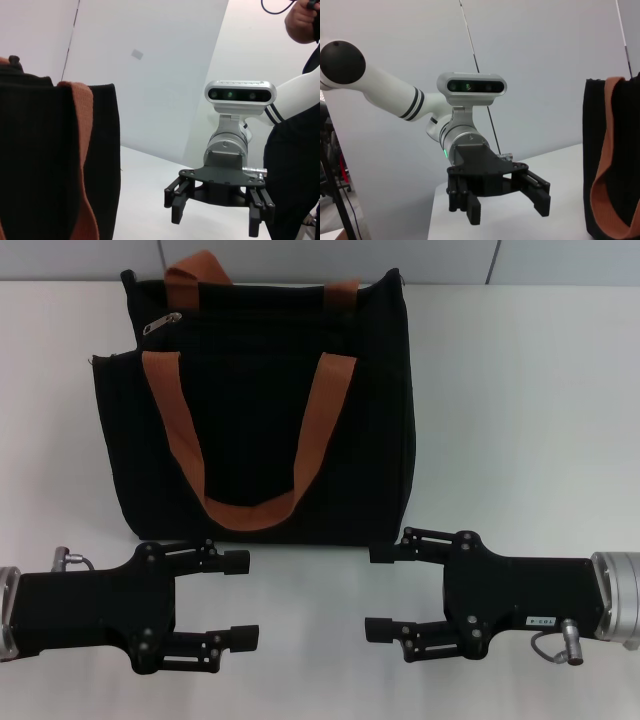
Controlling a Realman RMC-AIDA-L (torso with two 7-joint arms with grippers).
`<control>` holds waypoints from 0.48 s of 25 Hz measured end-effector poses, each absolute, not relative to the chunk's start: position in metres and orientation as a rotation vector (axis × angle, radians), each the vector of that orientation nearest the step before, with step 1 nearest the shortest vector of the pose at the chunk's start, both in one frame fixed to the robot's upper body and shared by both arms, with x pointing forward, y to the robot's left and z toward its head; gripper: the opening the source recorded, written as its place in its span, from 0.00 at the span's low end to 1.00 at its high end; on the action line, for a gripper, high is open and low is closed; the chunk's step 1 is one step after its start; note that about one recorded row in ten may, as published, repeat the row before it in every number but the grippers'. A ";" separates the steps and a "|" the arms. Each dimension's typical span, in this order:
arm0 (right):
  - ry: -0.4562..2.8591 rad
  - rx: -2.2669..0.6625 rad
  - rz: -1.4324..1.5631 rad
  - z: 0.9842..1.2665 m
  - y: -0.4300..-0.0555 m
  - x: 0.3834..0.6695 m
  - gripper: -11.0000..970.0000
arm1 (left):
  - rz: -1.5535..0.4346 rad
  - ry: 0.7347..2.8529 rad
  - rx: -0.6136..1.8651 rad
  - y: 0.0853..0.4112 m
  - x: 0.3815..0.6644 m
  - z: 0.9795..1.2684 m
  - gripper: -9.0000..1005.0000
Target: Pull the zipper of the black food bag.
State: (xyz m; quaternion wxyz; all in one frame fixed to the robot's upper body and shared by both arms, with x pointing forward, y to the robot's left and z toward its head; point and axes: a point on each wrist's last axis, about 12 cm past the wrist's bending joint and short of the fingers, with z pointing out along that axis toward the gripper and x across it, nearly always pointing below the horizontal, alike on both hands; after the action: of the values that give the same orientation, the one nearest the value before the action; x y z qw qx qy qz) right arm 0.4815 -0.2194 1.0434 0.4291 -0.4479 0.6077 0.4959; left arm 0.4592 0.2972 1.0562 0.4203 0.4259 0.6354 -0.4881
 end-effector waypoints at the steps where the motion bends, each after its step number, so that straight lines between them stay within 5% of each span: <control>1: 1.516 -1.115 1.237 1.044 -0.219 0.482 0.85 | -1.222 1.592 1.068 0.297 0.459 1.056 0.81; 12: 1.504 -1.117 1.251 1.045 -0.218 0.482 0.85 | -1.220 1.598 1.064 0.297 0.459 1.056 0.81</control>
State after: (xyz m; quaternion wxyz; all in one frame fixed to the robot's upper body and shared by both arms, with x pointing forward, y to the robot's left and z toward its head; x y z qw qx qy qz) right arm 0.4818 -0.2185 1.0455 0.4299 -0.4477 0.6028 0.5014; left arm 0.4592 0.2974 1.0556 0.4200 0.4245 0.6376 -0.4867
